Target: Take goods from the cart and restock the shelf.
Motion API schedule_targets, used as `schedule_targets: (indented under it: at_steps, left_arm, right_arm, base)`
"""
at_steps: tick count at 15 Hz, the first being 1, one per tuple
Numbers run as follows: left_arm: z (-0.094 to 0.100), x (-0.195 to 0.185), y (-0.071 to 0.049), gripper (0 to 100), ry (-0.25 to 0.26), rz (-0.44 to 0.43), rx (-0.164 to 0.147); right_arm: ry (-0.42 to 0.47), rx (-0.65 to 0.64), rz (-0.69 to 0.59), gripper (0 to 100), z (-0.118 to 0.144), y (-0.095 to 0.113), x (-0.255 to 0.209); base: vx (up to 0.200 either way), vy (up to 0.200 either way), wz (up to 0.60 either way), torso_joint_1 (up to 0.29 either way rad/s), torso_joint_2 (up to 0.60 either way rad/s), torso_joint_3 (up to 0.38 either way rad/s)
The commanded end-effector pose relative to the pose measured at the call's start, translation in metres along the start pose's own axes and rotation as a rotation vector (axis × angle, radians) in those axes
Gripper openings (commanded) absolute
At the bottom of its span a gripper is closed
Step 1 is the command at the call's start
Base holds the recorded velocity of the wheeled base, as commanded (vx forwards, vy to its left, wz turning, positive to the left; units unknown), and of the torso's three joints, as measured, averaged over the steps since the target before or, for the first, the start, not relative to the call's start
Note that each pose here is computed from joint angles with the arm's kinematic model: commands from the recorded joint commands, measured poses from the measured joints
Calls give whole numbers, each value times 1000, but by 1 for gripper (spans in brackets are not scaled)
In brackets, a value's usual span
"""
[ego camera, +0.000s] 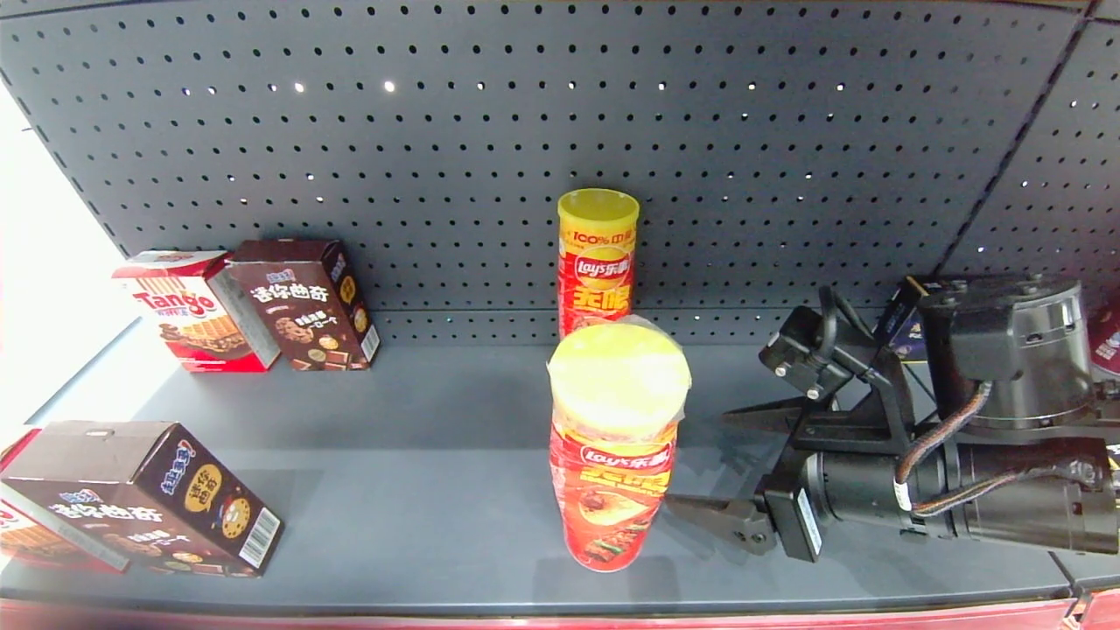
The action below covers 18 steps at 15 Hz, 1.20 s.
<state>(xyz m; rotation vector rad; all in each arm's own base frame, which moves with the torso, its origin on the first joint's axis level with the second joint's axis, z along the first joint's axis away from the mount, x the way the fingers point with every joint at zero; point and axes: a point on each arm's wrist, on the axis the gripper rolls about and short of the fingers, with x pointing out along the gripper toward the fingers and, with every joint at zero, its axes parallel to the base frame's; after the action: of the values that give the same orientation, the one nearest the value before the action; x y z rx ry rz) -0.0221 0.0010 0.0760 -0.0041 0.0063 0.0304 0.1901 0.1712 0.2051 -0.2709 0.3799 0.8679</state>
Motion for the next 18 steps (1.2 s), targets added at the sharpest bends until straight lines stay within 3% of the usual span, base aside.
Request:
schedule_targets:
  at_steps: [1, 5, 7, 10, 13, 14, 16, 18]
  left_arm:
    - [0, 0, 0, 100, 1, 0, 0]
    - [0, 0, 0, 100, 1, 2, 0]
    - [0, 0, 0, 100, 1, 2, 0]
    - [0, 0, 0, 100, 1, 0, 0]
    - [0, 0, 0, 100, 1, 0, 0]
    - [0, 0, 0, 100, 1, 0, 0]
    - [0, 0, 0, 100, 1, 0, 0]
    - [0, 0, 0, 100, 1, -1, 3]
  right_arm:
    - [1, 2, -7, 100, -1, -1, -2]
    - [-71, 33, -107, 100, 4, -22, -22]
    - [-176, 76, -298, 100, 10, -56, -64]
    - [-277, 89, -485, 100, 4, -62, -124]
    - [-368, 83, -706, 100, -33, -26, -188]
    - [-411, 78, -779, 100, -56, -2, -205]
    - [-446, 68, -802, 100, -79, 17, -214]
    - [-449, 69, -792, 100, -127, 48, -223]
  base:
    - [0, 0, 0, 0, 0, 0]
    - [0, 0, 0, 0, 0, 0]
    - [0, 0, 0, 0, 0, 0]
    - [0, 0, 0, 0, 0, 0]
    - [0, 0, 0, 0, 0, 0]
    - [0, 0, 0, 0, 0, 0]
    - [0, 0, 0, 0, 0, 0]
    - [0, 0, 0, 0, 0, 0]
